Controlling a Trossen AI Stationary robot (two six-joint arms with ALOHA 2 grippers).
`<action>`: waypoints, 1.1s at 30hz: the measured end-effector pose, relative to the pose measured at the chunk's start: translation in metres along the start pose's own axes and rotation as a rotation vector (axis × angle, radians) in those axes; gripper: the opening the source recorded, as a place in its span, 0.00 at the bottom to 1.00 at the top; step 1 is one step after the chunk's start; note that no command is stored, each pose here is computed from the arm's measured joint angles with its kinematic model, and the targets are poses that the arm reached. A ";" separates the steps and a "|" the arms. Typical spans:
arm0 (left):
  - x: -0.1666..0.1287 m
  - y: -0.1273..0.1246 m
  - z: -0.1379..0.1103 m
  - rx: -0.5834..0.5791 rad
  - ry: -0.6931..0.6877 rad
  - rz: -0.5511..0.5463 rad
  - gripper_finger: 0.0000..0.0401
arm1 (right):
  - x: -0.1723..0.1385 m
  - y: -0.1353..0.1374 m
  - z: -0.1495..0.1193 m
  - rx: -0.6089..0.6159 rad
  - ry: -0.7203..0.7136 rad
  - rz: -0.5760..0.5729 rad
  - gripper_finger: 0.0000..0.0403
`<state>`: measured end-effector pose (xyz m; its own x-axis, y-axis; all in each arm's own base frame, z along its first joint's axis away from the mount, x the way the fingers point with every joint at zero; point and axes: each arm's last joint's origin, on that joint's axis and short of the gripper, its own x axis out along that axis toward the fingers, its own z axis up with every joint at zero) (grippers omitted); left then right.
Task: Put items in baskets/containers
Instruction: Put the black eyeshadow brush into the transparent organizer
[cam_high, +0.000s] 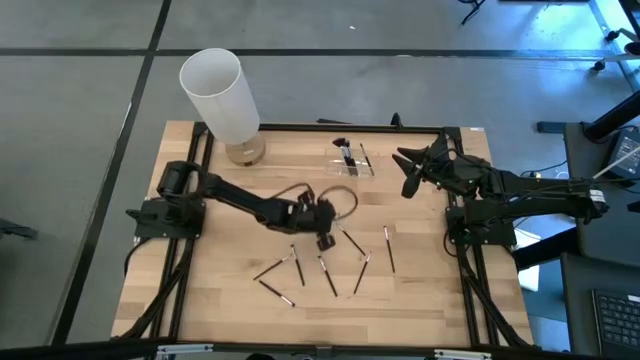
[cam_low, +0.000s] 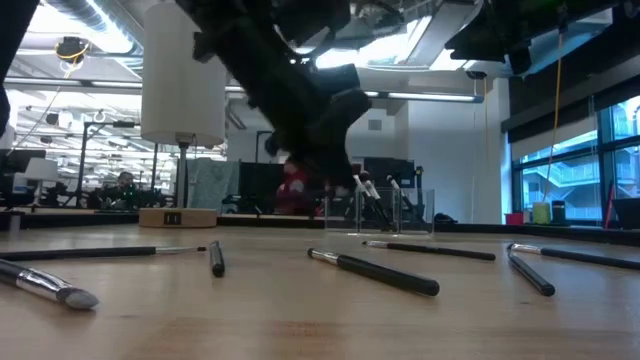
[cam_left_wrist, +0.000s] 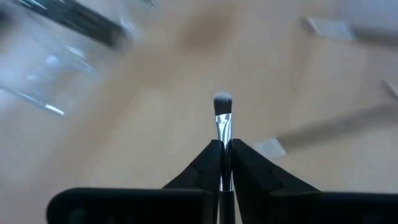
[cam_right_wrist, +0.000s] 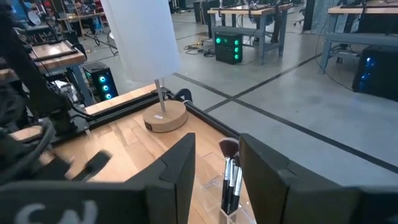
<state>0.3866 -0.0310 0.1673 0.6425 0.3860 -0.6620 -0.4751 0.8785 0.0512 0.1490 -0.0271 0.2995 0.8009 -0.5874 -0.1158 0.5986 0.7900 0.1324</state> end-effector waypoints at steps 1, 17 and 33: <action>0.001 0.005 0.007 -0.015 -0.048 0.020 0.07 | 0.000 0.000 0.001 0.004 -0.006 0.001 0.31; 0.047 0.101 0.091 -0.372 -0.975 -0.077 0.06 | 0.000 0.000 -0.002 0.007 0.016 -0.002 0.31; 0.129 0.099 0.095 -0.373 -1.086 -0.085 0.06 | 0.000 -0.002 -0.008 0.007 0.079 -0.016 0.31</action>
<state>0.4798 0.1322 0.1577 0.7740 0.5277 0.3499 -0.4374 0.8452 -0.3070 0.1474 -0.0269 0.2910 0.7879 -0.5841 -0.1951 0.6116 0.7792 0.1372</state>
